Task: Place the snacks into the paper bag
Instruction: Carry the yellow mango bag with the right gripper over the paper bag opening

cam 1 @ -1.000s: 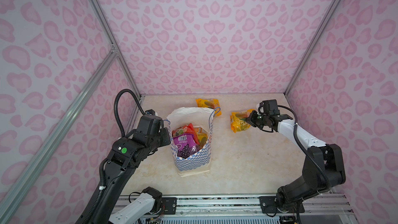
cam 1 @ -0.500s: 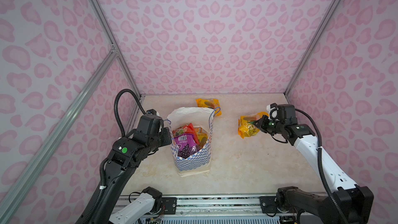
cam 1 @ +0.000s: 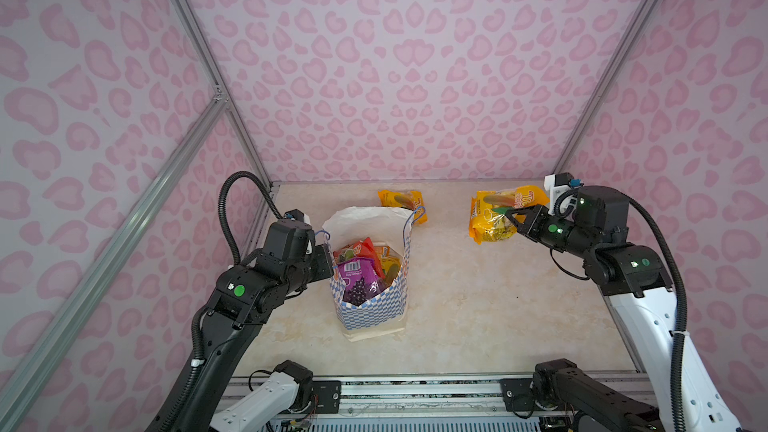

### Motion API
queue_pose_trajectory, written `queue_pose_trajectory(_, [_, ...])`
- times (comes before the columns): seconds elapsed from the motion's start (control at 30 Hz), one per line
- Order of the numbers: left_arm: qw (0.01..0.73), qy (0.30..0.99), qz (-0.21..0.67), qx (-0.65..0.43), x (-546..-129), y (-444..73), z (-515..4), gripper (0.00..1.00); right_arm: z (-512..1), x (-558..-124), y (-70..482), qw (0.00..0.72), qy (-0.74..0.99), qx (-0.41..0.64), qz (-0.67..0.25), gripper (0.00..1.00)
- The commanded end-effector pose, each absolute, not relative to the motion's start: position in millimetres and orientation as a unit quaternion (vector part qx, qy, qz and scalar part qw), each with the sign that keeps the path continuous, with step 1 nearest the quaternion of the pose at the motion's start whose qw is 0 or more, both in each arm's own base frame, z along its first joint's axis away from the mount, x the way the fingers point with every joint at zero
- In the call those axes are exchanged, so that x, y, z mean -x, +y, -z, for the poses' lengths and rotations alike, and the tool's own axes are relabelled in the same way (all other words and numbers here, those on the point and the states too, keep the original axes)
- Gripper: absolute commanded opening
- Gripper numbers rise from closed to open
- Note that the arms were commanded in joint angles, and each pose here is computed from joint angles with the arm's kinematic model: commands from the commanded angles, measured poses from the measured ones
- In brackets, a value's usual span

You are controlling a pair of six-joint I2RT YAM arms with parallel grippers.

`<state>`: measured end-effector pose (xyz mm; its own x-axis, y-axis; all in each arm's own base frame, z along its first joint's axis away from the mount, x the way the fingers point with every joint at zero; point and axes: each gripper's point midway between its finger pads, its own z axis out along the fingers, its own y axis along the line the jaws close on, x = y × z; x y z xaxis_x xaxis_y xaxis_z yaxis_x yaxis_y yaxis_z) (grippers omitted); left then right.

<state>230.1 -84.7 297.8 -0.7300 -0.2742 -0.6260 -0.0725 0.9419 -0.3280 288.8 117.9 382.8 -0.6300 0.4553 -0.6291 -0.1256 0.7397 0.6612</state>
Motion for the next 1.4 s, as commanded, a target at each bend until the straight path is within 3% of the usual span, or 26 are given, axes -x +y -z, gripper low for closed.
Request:
queue_pose_trajectory(0.0, [0.362, 0.915, 0.152, 0.095, -231.6, -86.8, -301.6, 0.04, -422.2, -289.8, 127.1, 0.463, 0.810, -0.071, -0.353, 0.00])
queue_pose_trajectory(0.4, [0.364, 0.913, 0.156, 0.099, -226.7, -84.9, -300.5, 0.04, -492.5, -290.4, 205.6, 0.485, 0.785, 0.030, -0.385, 0.00])
queue_pose_trajectory(0.9, [0.361, 0.912, 0.169, 0.099, -227.0, -89.6, -298.7, 0.04, -530.9, -288.1, 312.6, 0.467, 0.763, 0.133, -0.426, 0.00])
queue_pose_trajectory(1.07, [0.360, 0.912, 0.171, 0.099, -227.0, -90.3, -297.6, 0.04, -520.5, -285.2, 347.6, 0.444, 0.766, 0.157, -0.437, 0.00])
queue_pose_trajectory(1.37, [0.359, 0.912, 0.171, 0.097, -227.5, -91.2, -295.0, 0.04, -453.7, -288.3, 384.8, 0.381, 0.812, 0.187, -0.401, 0.00])
